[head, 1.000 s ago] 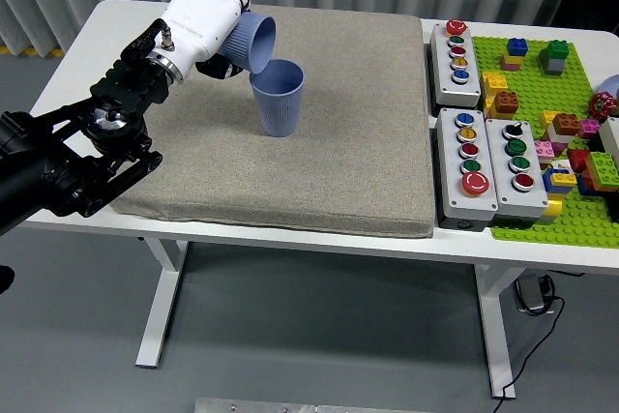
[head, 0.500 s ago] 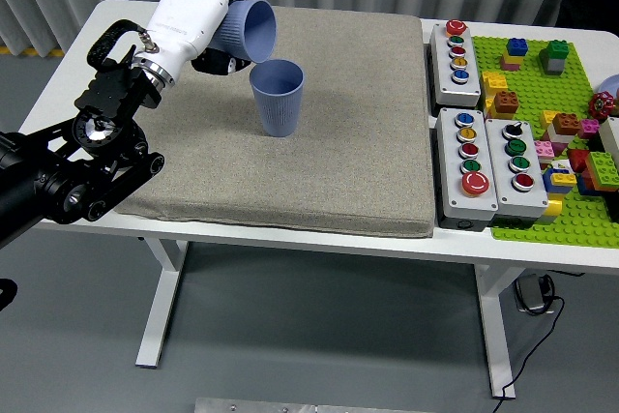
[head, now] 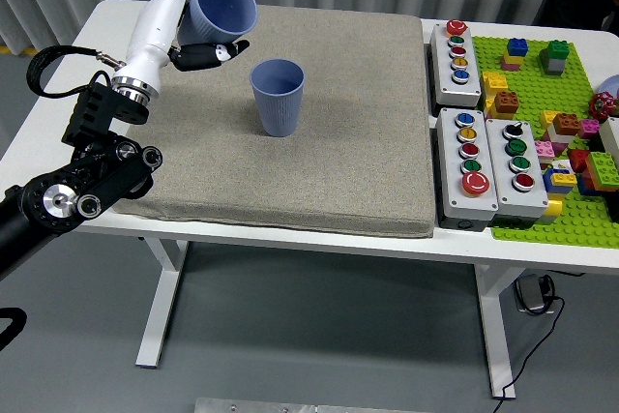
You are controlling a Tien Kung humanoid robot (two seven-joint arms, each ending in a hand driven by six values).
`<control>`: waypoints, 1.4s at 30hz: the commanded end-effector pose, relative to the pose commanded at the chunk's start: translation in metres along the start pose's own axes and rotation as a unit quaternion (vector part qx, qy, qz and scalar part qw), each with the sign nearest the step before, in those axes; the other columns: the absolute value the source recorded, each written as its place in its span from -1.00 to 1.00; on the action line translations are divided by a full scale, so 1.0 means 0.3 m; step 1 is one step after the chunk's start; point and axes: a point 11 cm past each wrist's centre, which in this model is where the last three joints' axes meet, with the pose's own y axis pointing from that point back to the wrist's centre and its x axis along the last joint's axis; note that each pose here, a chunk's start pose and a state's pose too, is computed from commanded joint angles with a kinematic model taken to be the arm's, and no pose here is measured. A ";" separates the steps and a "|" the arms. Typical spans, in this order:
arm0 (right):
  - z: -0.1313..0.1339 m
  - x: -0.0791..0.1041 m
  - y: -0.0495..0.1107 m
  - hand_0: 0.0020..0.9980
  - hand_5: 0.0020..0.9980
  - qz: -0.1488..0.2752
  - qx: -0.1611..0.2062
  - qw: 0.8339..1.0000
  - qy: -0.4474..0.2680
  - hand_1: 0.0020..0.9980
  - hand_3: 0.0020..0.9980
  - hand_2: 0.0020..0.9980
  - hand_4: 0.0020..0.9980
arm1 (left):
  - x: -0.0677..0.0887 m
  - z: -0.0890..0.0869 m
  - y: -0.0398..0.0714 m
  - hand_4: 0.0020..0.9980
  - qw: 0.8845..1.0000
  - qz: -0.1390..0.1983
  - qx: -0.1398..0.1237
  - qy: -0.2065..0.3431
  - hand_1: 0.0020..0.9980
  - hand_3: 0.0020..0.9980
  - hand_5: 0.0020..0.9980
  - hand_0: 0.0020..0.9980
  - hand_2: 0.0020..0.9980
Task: Pick cup pour cup place
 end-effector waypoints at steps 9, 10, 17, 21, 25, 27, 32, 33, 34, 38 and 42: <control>0.009 -0.002 -0.001 0.40 -0.36 -0.001 -0.002 1.000 0.002 0.41 0.26 0.33 -0.93 | -0.027 -0.064 0.033 0.72 0.977 0.005 0.082 0.194 0.07 0.08 -0.67 0.13 0.05; 0.010 -0.002 -0.001 0.40 -0.36 -0.001 -0.002 1.000 0.002 0.41 0.26 0.33 -0.93 | -0.029 -0.070 0.035 0.72 0.974 0.006 0.088 0.206 0.07 0.08 -0.67 0.13 0.05; 0.016 -0.002 -0.001 0.40 -0.35 -0.001 -0.004 1.000 0.004 0.41 0.26 0.33 -0.93 | -0.033 -0.078 0.063 0.71 0.980 0.024 0.079 0.181 0.07 0.08 -0.66 0.13 0.05; 0.016 -0.003 -0.001 0.40 -0.36 -0.001 -0.003 1.000 0.003 0.41 0.26 0.33 -0.93 | -0.040 -0.075 0.089 0.72 0.986 0.038 0.062 0.147 0.07 0.08 -0.65 0.13 0.05; 0.020 -0.004 -0.001 0.40 -0.36 -0.002 -0.004 1.000 0.003 0.41 0.26 0.33 -0.92 | -0.059 -0.083 0.131 0.72 0.987 0.042 0.062 0.144 0.07 0.08 -0.65 0.14 0.05; 0.025 -0.006 -0.002 0.40 -0.36 -0.002 -0.005 1.000 0.003 0.41 0.26 0.33 -0.92 | -0.074 -0.093 0.159 0.72 0.986 0.039 0.066 0.150 0.07 0.08 -0.65 0.14 0.05; 0.037 -0.006 -0.002 0.40 -0.35 -0.002 -0.009 1.000 0.005 0.41 0.26 0.33 -0.93 | -0.096 -0.120 0.206 0.71 0.983 0.035 0.078 0.160 0.07 0.08 -0.66 0.14 0.05; 0.041 -0.007 -0.003 0.40 -0.35 -0.002 -0.010 1.000 0.006 0.41 0.26 0.33 -0.93 | -0.102 -0.128 0.217 0.71 0.983 0.033 0.082 0.161 0.07 0.08 -0.66 0.14 0.05; 0.045 -0.007 -0.003 0.40 -0.35 -0.002 -0.011 1.000 0.007 0.41 0.26 0.33 -0.93 | -0.107 -0.137 0.229 0.71 0.982 0.032 0.086 0.163 0.07 0.08 -0.66 0.14 0.05; 0.057 -0.007 -0.004 0.40 -0.35 -0.002 -0.014 1.000 0.009 0.41 0.26 0.33 -0.93 | -0.122 -0.168 0.273 0.70 0.980 0.030 0.100 0.170 0.07 0.08 -0.67 0.14 0.05; 0.063 -0.005 -0.004 0.40 -0.36 -0.002 -0.015 1.000 0.012 0.41 0.26 0.33 -0.93 | -0.130 -0.190 0.312 0.70 0.975 0.036 0.114 0.189 0.07 0.08 -0.67 0.14 0.05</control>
